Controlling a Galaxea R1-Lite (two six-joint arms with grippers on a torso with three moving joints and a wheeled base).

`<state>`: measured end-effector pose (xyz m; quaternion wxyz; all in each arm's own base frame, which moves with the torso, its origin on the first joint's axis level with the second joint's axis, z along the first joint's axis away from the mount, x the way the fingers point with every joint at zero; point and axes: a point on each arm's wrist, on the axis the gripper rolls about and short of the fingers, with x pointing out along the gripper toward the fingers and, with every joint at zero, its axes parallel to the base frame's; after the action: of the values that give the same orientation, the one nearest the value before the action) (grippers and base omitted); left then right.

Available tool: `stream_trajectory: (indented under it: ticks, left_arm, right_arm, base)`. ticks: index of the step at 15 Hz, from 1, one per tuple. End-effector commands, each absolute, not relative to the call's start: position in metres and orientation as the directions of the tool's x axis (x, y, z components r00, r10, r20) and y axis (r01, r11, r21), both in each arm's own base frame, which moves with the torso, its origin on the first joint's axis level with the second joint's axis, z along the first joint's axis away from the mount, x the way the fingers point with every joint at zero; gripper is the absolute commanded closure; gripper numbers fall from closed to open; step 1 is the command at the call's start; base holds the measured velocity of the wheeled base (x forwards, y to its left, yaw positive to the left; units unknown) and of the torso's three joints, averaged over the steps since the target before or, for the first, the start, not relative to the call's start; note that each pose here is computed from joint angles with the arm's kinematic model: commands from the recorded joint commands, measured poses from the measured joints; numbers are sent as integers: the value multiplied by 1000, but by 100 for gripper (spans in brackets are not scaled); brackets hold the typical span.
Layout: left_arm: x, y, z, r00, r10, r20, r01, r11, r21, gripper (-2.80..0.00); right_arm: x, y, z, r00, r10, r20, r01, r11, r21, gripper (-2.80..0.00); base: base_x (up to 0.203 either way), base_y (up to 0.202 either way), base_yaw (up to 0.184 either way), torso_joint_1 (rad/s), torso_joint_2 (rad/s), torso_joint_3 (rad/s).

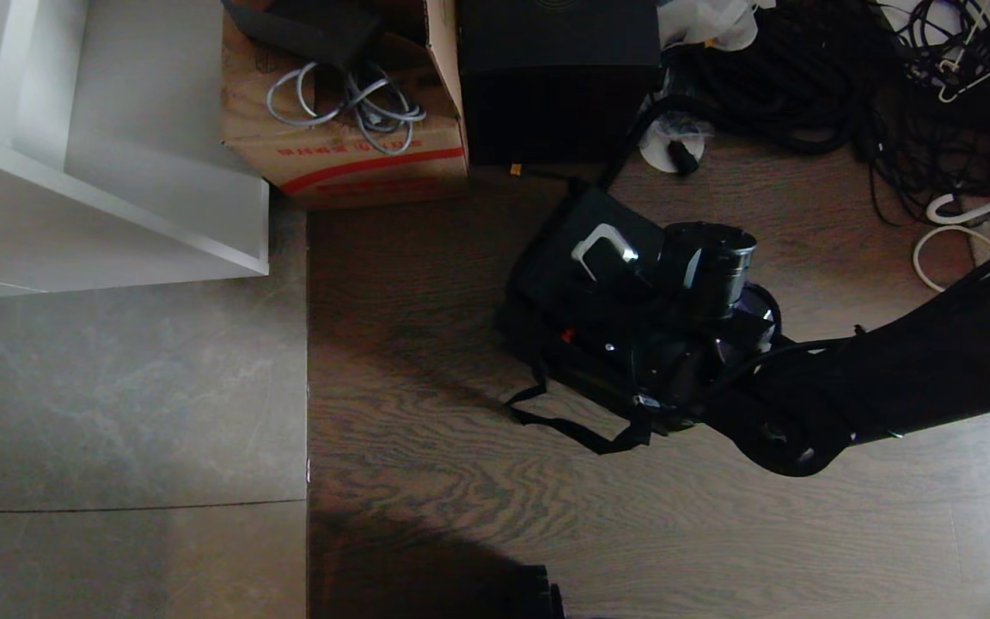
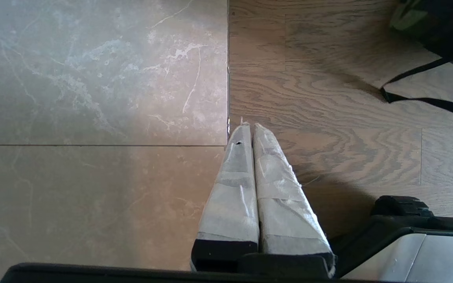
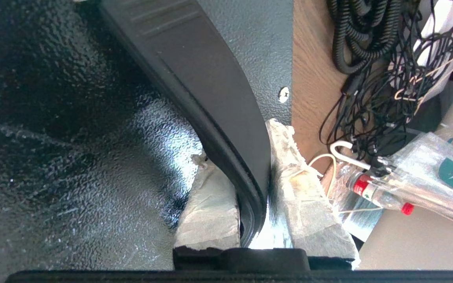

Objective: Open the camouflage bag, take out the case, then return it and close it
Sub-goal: Lift the black box

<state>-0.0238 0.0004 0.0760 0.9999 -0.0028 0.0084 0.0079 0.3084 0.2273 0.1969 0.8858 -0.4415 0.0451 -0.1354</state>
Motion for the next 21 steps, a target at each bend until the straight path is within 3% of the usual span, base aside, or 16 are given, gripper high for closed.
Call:
stream_trajectory:
  ticks: [1,21]
  left_arm:
    - [-24,0,76,1000,17,-17,-17,1000,-6,0]
    - [-24,0,76,1000,15,-15,-15,1000,-9,0]
  right_arm:
    - [308,227,198,958,-285,42,205,571,-795,0]
    - [309,227,201,954,-295,48,217,573,-790,0]
  base:
    - [0,0,0,0,0,0]
    - [0,-7,1,0,0,0]
